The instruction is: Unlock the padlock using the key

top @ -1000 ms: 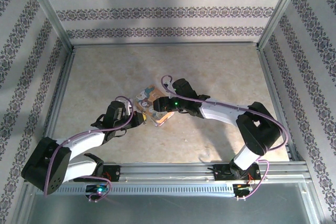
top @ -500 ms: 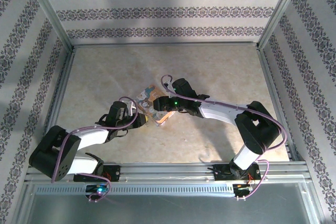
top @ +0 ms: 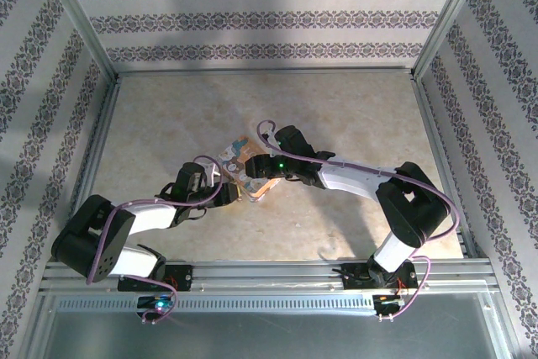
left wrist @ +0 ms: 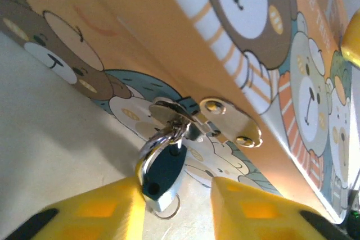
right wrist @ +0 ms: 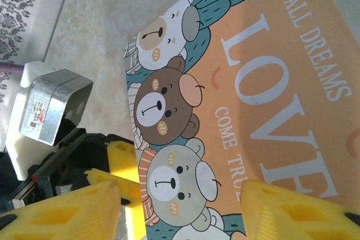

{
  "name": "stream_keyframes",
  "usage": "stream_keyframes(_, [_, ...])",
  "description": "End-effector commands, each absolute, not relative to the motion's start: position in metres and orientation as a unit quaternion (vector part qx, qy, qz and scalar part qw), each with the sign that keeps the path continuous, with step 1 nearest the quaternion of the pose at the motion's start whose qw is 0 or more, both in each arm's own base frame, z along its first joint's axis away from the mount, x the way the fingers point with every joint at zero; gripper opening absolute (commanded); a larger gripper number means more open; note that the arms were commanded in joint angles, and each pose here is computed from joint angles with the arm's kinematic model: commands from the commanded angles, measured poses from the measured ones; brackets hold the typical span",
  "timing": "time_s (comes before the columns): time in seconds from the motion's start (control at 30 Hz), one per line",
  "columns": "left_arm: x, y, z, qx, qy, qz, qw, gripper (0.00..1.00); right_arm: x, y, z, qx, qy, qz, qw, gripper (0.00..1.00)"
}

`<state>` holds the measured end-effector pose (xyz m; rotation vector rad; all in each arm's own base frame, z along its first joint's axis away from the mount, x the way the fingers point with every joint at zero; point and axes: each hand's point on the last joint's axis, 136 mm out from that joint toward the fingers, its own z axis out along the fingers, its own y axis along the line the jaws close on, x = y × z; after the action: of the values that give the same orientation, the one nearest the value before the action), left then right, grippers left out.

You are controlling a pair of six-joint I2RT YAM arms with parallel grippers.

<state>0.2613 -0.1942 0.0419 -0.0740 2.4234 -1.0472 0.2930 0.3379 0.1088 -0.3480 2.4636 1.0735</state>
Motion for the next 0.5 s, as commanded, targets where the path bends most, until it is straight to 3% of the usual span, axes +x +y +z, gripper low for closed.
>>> stream_keyframes(0.0, [0.266, -0.185, 0.053, -0.03, 0.884, -0.374, 0.28, 0.43, 0.286, 0.326, 0.088, -0.127, 0.911, 0.344, 0.191, 0.6])
stream_keyframes(0.27, [0.257, -0.152, 0.085, -0.04, 0.891, -0.307, 0.333, 0.7, 0.291, 0.318, 0.128, -0.136, 0.9, 0.345, 0.23, 0.61])
stream_keyframes(0.47, [0.263, -0.119, 0.127, -0.06, 0.881, -0.263, 0.388, 0.9, 0.285, 0.285, 0.144, -0.114, 0.904, 0.322, 0.258, 0.68])
